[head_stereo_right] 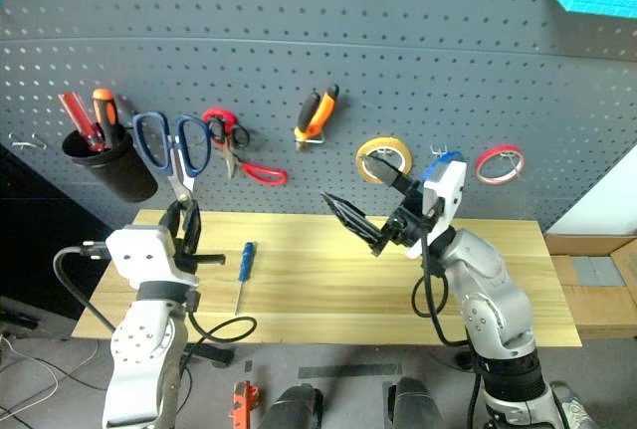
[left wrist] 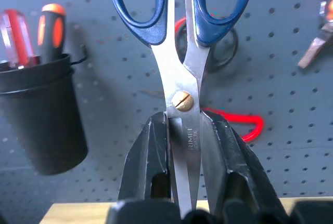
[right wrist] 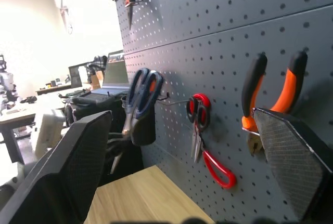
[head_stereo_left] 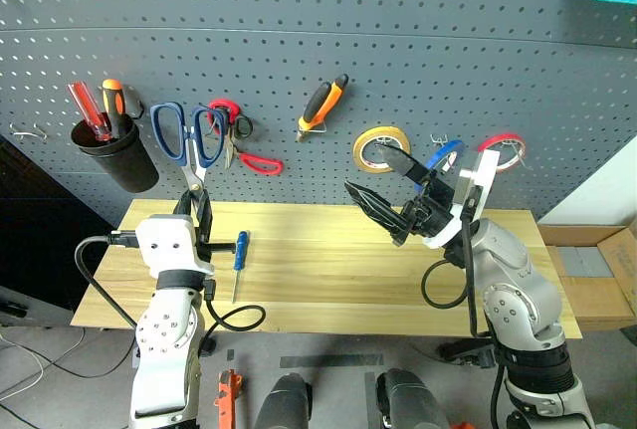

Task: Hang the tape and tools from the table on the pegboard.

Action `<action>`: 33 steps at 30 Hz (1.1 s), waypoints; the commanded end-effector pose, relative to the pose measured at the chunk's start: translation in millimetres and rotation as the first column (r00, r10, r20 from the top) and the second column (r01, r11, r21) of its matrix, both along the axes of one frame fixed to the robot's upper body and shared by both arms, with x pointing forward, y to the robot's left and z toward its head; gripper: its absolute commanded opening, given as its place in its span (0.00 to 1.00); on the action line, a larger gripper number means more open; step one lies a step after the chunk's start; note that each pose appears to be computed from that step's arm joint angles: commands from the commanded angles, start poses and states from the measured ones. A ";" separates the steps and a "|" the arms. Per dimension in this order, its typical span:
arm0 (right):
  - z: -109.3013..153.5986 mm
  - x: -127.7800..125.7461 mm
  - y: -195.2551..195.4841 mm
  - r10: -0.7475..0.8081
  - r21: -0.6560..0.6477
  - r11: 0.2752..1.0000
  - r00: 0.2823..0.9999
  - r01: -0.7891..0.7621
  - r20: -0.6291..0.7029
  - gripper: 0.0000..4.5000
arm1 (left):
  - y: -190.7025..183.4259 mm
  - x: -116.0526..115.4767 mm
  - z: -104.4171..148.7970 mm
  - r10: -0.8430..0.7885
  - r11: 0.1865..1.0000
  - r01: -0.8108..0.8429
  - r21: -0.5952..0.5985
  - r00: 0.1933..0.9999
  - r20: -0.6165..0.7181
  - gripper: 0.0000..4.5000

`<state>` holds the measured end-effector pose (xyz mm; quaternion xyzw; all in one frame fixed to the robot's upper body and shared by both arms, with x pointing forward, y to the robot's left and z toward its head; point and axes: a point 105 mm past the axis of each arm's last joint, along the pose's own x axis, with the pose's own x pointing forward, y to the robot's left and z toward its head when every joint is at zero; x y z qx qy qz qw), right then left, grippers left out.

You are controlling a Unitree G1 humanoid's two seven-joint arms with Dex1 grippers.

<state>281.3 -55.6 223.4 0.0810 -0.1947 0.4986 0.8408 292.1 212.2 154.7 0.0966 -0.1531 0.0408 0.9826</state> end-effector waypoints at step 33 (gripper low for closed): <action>7.1 -8.9 5.5 0.023 -0.048 0.999 0.998 -0.020 0.064 1.00 | -11.9 17.1 -9.6 -0.069 0.995 0.063 -0.075 0.994 -0.088 0.11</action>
